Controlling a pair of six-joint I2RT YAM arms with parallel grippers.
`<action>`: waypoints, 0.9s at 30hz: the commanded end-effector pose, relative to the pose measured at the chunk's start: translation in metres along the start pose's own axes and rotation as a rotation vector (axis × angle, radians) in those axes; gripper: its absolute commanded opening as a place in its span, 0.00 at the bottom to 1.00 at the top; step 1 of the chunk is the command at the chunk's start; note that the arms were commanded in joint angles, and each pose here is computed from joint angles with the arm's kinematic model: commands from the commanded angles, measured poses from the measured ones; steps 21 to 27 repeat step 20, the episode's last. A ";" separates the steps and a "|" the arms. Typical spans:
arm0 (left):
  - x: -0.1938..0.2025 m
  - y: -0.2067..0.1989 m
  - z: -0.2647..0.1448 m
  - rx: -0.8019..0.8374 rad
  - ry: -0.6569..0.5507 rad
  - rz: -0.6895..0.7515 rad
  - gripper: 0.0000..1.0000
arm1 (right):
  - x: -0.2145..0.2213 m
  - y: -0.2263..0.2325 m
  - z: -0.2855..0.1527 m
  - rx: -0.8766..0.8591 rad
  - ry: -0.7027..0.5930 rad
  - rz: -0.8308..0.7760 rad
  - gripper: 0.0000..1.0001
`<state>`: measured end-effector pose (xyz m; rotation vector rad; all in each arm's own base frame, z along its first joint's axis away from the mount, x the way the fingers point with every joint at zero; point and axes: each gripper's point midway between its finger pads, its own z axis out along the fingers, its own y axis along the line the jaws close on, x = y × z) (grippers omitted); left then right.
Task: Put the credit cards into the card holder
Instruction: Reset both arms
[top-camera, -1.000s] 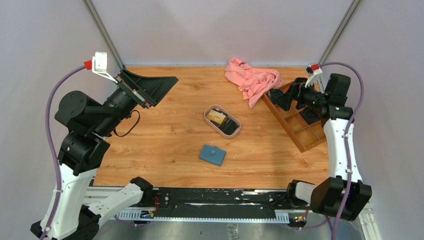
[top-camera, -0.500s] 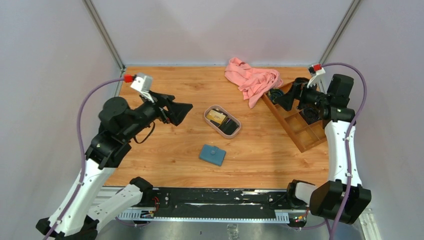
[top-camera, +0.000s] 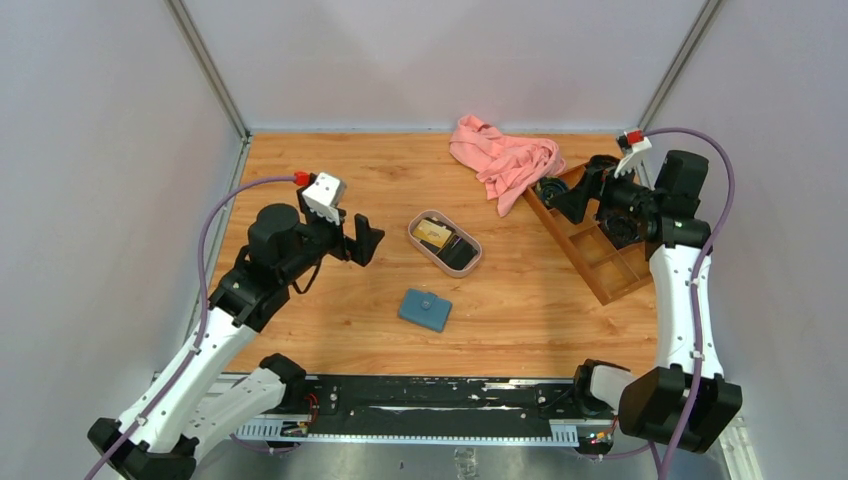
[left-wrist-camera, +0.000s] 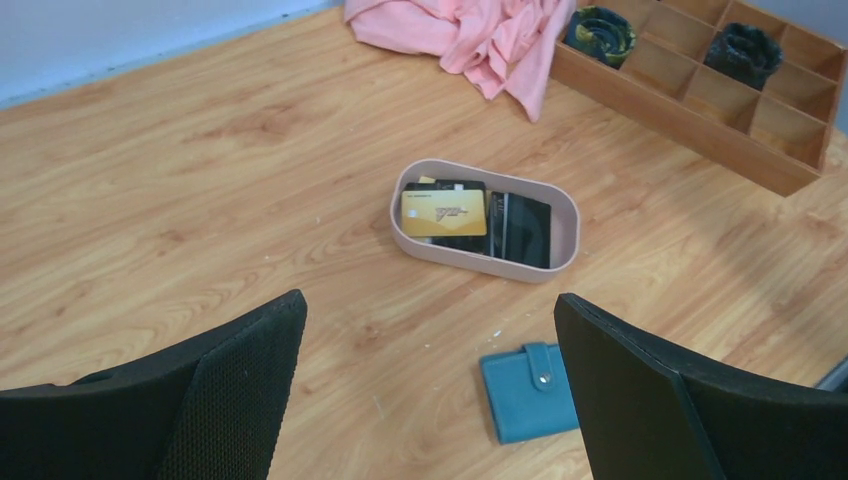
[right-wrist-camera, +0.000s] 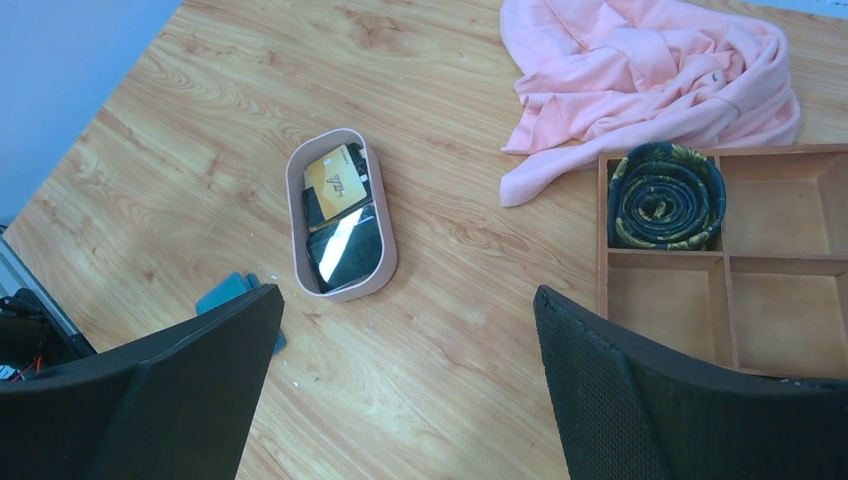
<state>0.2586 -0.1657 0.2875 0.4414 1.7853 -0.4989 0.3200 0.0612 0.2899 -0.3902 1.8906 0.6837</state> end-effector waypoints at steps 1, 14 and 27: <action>0.003 0.022 -0.005 -0.093 -0.029 0.065 1.00 | 0.001 -0.003 -0.002 0.004 -0.014 -0.023 1.00; -0.003 0.009 -0.013 -0.026 -0.095 0.052 1.00 | 0.002 -0.001 -0.008 0.028 -0.042 -0.053 1.00; -0.004 0.007 -0.014 -0.015 -0.105 0.056 1.00 | 0.001 -0.002 -0.011 0.023 -0.055 -0.040 1.00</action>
